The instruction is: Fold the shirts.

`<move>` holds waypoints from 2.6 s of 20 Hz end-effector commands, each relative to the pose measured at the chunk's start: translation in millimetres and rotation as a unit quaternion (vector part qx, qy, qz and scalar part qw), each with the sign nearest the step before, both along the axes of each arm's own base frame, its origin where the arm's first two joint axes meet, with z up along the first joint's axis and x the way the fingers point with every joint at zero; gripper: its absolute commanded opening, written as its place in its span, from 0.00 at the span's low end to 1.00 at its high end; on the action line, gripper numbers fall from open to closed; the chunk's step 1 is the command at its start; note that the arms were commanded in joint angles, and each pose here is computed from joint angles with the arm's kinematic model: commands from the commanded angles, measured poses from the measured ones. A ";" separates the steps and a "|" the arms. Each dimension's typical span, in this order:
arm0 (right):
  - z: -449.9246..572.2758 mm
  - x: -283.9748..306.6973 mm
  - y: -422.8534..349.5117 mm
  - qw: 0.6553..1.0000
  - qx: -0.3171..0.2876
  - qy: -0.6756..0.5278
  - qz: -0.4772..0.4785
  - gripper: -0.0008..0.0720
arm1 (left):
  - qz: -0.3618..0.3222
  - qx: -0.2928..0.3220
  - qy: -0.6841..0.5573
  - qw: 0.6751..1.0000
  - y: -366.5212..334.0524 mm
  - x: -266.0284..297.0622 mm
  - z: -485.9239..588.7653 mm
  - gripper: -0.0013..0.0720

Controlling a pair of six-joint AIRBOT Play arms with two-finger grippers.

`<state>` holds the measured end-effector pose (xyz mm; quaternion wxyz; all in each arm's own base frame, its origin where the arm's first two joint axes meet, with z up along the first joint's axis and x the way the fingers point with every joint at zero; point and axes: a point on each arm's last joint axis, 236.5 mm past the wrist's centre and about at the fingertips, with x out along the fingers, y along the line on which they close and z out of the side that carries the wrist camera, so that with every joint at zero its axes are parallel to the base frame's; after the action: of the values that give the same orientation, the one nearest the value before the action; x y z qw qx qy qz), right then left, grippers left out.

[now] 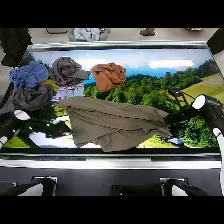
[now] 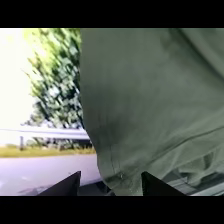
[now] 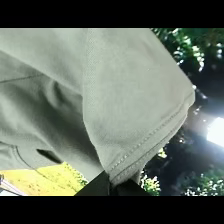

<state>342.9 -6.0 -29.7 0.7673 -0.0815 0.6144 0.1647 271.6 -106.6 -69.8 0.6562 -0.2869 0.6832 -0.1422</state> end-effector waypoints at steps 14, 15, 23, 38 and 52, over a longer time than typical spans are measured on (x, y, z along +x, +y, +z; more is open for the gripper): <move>166.4 41.4 -34.9 0.971 -0.105 -0.216 0.017 0.07 | -0.002 0.004 -0.382 0.924 -3.5 90.0 251.5 0.05; 230.9 45.6 -45.9 0.947 -0.140 -0.291 0.007 0.07 | 0.021 0.019 -0.456 0.890 12.0 91.9 321.1 0.05; 589.3 -155.7 -47.7 0.687 -0.199 -0.690 -0.108 0.07 | 0.124 0.134 -0.767 0.615 40.3 -62.1 648.3 0.05; 376.5 -18.3 -60.7 0.924 -0.180 -0.336 -0.040 0.07 | 0.093 0.081 -0.538 0.834 75.5 74.5 433.5 0.06; 27.0 190.9 24.0 0.991 0.118 -0.042 -0.041 0.28 | 0.140 -0.060 -0.218 0.964 51.1 232.0 84.1 0.51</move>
<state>519.4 4.9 15.9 0.8003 -0.0094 0.5693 0.1881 498.4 -48.9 38.2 0.8079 -0.3492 0.4515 -0.1466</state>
